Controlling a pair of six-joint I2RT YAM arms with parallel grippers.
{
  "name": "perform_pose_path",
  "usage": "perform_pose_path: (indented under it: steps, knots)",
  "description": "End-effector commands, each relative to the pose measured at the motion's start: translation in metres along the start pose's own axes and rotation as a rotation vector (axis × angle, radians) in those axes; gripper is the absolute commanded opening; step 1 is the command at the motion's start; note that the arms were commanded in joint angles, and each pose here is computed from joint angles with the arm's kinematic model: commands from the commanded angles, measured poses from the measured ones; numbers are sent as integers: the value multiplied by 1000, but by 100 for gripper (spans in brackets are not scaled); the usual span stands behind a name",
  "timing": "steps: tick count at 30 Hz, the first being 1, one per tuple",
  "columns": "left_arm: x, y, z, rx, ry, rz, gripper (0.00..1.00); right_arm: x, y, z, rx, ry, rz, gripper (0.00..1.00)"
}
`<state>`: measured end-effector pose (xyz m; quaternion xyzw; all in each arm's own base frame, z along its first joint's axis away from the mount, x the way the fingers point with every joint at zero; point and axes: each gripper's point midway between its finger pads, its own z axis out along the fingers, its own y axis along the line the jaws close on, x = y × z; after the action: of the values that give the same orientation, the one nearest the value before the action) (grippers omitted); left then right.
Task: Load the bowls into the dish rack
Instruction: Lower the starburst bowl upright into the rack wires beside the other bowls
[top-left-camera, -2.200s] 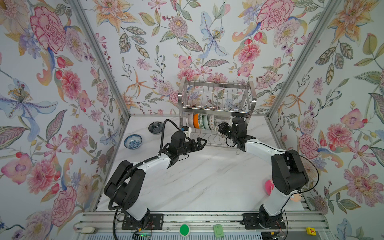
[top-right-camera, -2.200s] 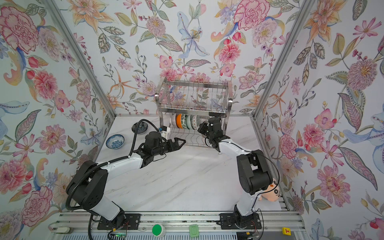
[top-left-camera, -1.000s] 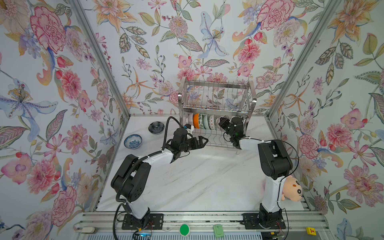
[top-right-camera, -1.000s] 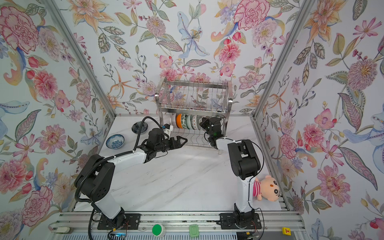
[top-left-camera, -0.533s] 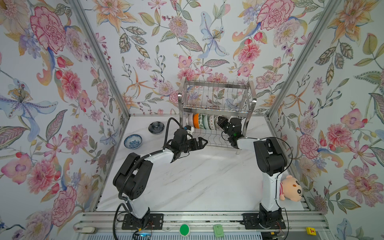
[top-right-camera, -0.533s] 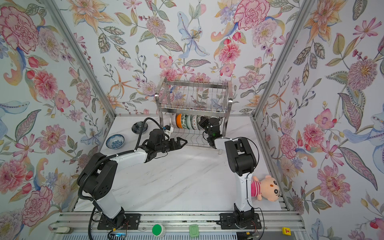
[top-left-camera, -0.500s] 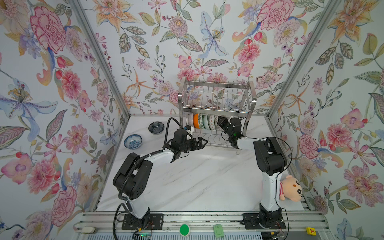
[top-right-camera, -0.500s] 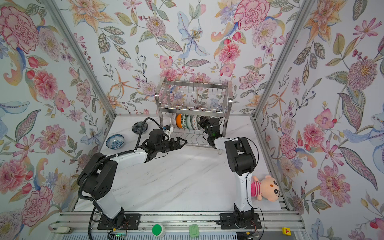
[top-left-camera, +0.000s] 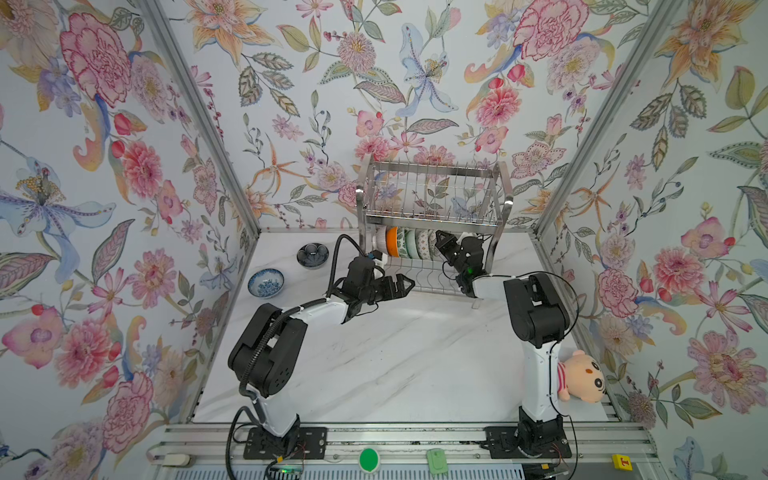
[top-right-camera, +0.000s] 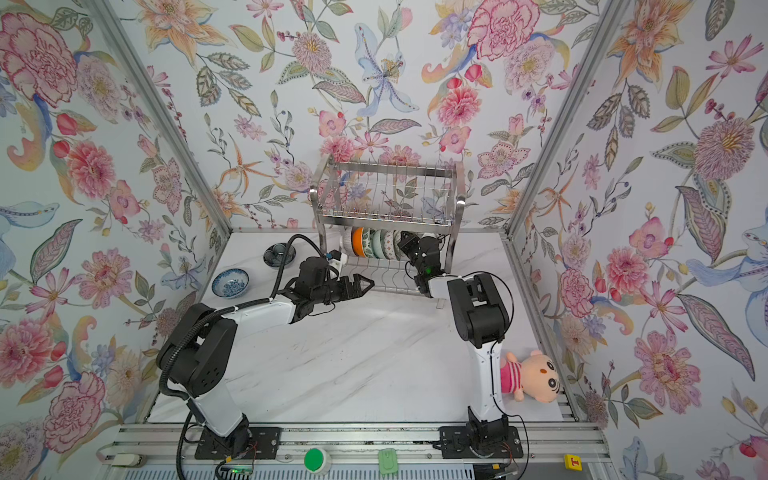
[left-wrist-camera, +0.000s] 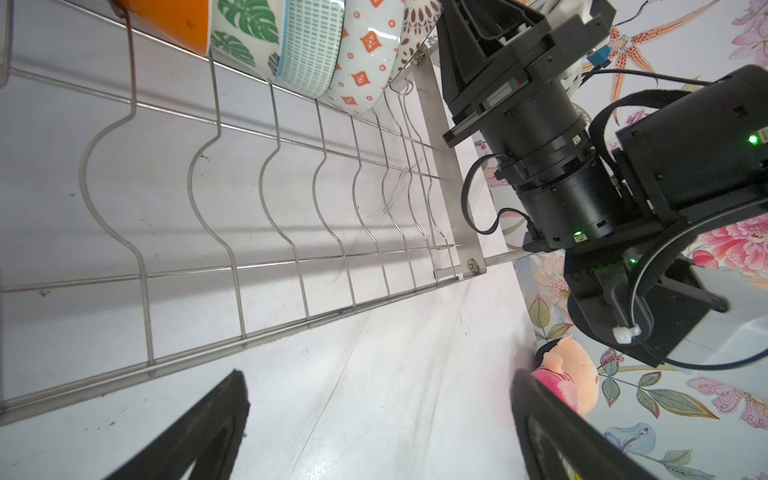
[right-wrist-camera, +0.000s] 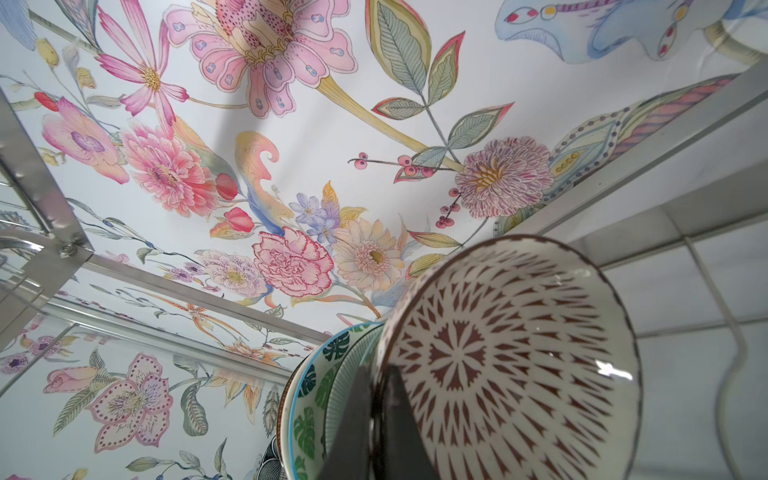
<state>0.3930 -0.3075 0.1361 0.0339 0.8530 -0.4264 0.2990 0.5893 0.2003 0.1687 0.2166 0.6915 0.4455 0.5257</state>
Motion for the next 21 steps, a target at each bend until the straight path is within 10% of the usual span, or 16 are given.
perform_pose_path:
  steps: [1, 21]
  knots:
    - [-4, 0, 3, 8, 9, 12, 99, -17, 30, 5, -124, -54, 10, 0]
    - [-3, 2, 5, -2, 19, 15, 99, -18, 32, 1, -206, -85, 59, 0]
